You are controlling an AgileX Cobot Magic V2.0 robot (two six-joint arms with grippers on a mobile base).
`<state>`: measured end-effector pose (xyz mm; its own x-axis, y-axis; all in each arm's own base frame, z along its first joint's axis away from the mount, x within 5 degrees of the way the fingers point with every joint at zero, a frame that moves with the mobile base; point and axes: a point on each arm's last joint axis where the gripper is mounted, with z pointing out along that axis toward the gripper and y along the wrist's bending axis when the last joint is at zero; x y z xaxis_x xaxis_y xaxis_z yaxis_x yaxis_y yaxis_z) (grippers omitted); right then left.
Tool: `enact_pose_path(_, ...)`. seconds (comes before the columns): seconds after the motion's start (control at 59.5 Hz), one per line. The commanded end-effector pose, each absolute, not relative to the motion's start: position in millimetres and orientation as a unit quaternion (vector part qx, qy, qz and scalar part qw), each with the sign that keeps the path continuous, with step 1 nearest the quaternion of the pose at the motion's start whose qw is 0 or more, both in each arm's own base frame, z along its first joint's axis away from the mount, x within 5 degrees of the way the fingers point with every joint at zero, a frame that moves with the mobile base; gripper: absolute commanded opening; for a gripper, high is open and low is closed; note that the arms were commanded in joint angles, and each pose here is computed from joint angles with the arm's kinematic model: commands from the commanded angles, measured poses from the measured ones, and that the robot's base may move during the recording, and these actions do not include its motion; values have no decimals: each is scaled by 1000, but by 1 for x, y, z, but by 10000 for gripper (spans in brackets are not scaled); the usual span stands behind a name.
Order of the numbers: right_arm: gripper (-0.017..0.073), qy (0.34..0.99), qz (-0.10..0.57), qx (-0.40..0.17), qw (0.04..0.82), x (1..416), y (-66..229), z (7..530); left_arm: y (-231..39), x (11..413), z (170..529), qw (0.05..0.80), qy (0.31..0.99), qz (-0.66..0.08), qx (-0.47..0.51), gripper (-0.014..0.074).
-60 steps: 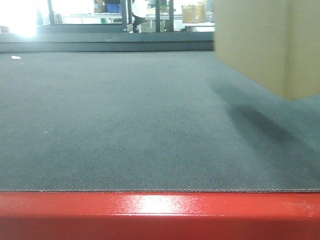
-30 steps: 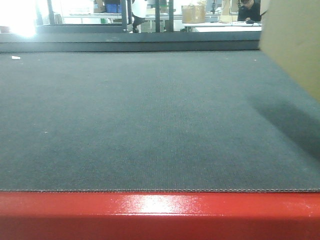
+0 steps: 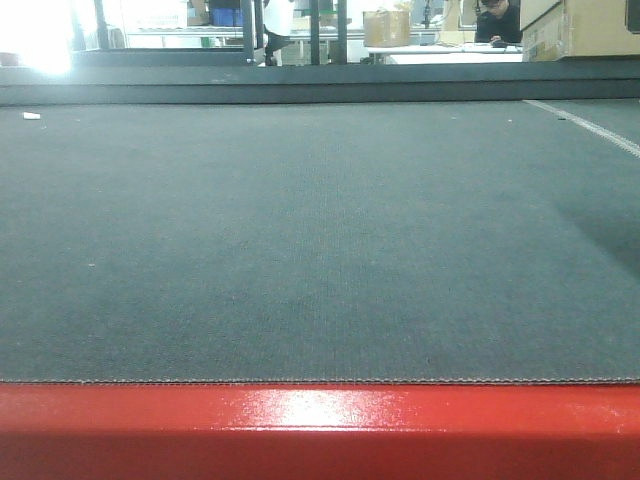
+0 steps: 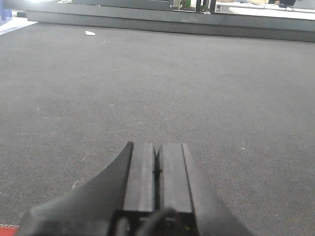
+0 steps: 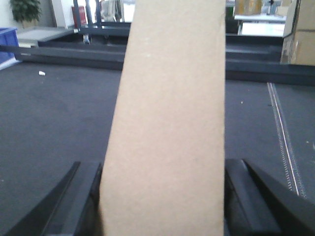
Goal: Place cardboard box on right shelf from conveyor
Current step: 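Turn the base away from the conveyor holding the box in the right gripper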
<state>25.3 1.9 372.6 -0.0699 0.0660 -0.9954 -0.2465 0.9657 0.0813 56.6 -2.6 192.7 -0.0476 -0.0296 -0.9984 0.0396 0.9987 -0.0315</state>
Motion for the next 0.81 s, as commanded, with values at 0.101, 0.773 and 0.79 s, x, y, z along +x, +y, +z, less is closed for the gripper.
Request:
enact_pose_path(0.101,144,683,118,-65,718,23,2,389,-2,56,199,723,690,-26,0,-115)
enact_pose_path(0.773,144,683,118,-65,718,23,2,389,-2,56,199,723,690,-26,0,-115)
enact_pose_path(0.79,144,683,118,-65,718,23,2,389,-2,56,199,723,690,-26,0,-116)
